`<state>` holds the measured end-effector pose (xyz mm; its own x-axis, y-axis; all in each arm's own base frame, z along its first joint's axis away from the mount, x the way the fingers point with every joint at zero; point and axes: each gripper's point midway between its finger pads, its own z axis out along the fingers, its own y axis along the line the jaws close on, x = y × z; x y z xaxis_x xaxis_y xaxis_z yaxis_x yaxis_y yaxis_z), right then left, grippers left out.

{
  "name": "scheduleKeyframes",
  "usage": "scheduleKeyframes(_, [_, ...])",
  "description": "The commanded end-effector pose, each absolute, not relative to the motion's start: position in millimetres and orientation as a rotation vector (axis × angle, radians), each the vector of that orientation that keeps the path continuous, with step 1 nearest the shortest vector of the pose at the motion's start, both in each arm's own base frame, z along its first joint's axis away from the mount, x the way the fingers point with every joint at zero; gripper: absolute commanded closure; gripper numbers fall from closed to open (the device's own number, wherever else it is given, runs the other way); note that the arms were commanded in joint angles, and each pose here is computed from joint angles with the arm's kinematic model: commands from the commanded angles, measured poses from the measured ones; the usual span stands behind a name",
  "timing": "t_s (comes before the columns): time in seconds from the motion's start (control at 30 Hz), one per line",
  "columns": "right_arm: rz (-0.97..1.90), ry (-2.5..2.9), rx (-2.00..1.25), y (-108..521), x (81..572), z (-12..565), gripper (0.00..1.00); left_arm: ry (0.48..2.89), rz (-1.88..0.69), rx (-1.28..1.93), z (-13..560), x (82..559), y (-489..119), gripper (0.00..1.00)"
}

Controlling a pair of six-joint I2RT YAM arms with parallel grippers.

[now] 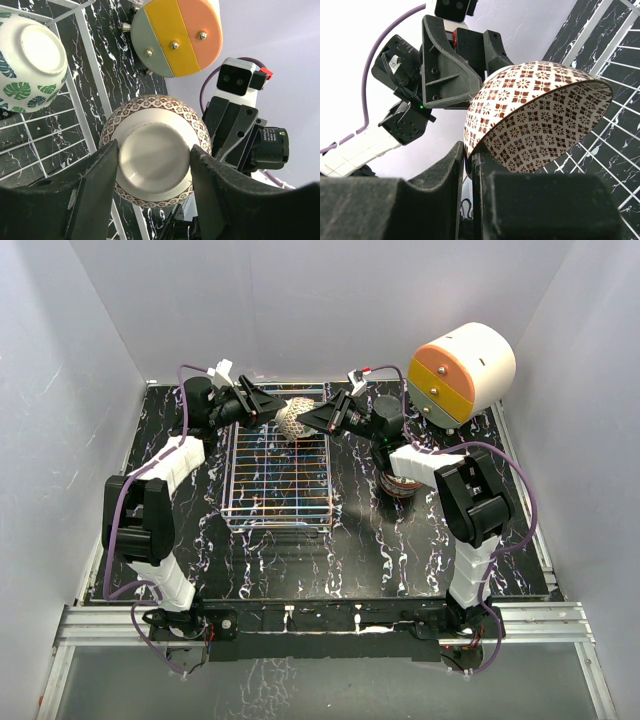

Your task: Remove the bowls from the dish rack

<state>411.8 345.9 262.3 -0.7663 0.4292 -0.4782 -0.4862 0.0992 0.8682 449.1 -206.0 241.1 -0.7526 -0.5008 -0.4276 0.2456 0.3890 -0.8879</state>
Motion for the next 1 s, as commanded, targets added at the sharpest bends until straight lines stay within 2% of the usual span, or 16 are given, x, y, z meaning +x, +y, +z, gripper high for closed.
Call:
scheduleKeyframes(0.0, [1.691,1.581,-0.171,339.7,405.5,303.9,0.92,1.914,-1.441,-0.183,263.7,449.3,-201.4,0.54])
scheduleKeyframes(0.2, [1.575,1.576,-0.193,323.2,388.9,320.6,0.92,1.916,-1.438,-0.196,260.6,451.9,-197.4,0.45])
scheduleKeyframes(0.6, [1.136,1.725,-0.205,270.3,367.3,329.4,0.92,1.921,-1.437,-0.205,256.4,453.5,-195.3,0.24])
scheduleKeyframes(0.87, [0.724,2.001,-0.107,209.8,357.0,298.8,0.92,1.945,-1.4,-0.208,249.5,455.6,-193.1,0.11])
scheduleKeyframes(0.97, [0.569,2.128,-0.087,188.3,351.8,280.9,0.92,1.951,-1.387,-0.206,247.9,456.1,-192.3,0.1])
